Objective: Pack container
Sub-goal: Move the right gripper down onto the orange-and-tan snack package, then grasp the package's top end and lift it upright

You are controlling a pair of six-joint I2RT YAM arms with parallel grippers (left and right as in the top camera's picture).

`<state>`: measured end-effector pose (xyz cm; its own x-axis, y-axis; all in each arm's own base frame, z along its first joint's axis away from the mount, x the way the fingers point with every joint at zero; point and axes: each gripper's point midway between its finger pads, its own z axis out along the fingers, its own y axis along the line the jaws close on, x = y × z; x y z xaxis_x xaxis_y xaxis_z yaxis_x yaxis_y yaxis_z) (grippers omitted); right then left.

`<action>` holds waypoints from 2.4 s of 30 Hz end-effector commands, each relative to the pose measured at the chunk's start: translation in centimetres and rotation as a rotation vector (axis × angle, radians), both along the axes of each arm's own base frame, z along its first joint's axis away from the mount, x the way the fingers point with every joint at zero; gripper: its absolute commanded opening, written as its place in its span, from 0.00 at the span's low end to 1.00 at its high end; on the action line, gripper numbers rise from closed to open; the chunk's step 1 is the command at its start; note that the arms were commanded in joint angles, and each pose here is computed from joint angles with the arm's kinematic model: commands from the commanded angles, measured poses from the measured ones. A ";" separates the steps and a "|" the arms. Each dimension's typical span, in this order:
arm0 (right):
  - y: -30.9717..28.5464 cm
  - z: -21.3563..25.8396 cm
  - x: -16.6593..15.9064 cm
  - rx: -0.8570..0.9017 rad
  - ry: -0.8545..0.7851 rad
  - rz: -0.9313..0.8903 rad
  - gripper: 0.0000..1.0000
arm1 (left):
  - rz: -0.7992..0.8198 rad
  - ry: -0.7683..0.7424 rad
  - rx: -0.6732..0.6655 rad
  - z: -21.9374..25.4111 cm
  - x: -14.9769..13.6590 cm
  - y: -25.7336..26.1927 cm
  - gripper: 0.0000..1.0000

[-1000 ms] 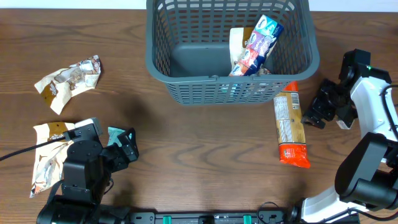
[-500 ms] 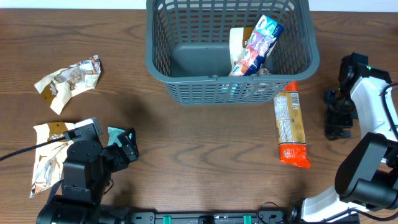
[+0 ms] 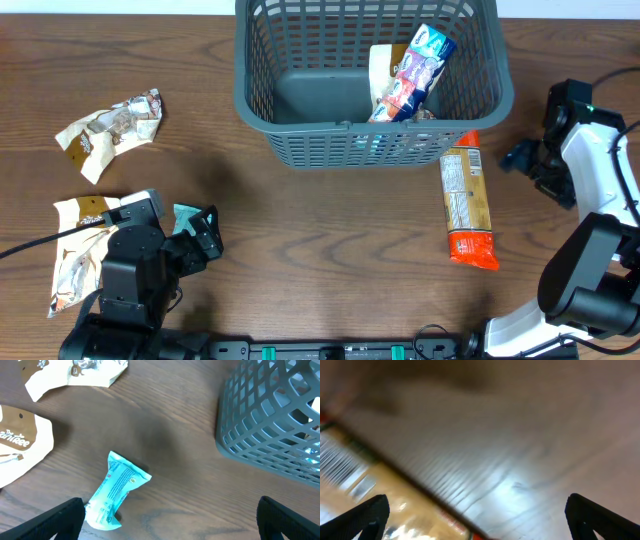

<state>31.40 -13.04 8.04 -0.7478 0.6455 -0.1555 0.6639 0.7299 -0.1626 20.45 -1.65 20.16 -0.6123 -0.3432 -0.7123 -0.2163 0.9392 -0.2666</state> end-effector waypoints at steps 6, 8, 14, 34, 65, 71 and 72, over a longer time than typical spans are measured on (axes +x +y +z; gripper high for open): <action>6.8 -0.1 2.0 0.309 -0.081 0.557 0.99 | 0.006 -0.029 0.019 1.0 0.1 0.4 0.99; 7.4 -0.1 1.7 0.318 -0.064 0.607 0.99 | 0.006 -0.029 0.019 1.0 0.1 0.4 0.99; 8.2 -0.3 1.1 0.290 -0.008 0.654 0.99 | 0.006 -0.029 0.019 1.0 0.1 0.4 0.99; 8.7 -5.4 -1.5 0.290 0.043 0.596 0.99 | 0.006 -0.029 0.019 1.1 0.1 0.4 0.99; 7.6 -9.1 -3.4 0.215 0.052 0.430 0.01 | 0.006 -0.029 0.019 1.0 0.1 0.4 0.99; 5.3 -8.9 -3.4 0.106 0.054 0.277 0.01 | 0.006 -0.029 0.019 1.0 0.1 0.4 0.99; 4.7 -8.8 -3.4 0.087 0.053 0.248 0.01 | 0.006 -0.029 0.019 1.0 0.1 0.4 0.99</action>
<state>29.74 -5.11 0.89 -0.9374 0.3395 -0.0770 0.3364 0.9403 0.0507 20.45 -1.65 20.16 -0.6123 -0.3432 -0.7123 -0.2163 0.9392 -0.2666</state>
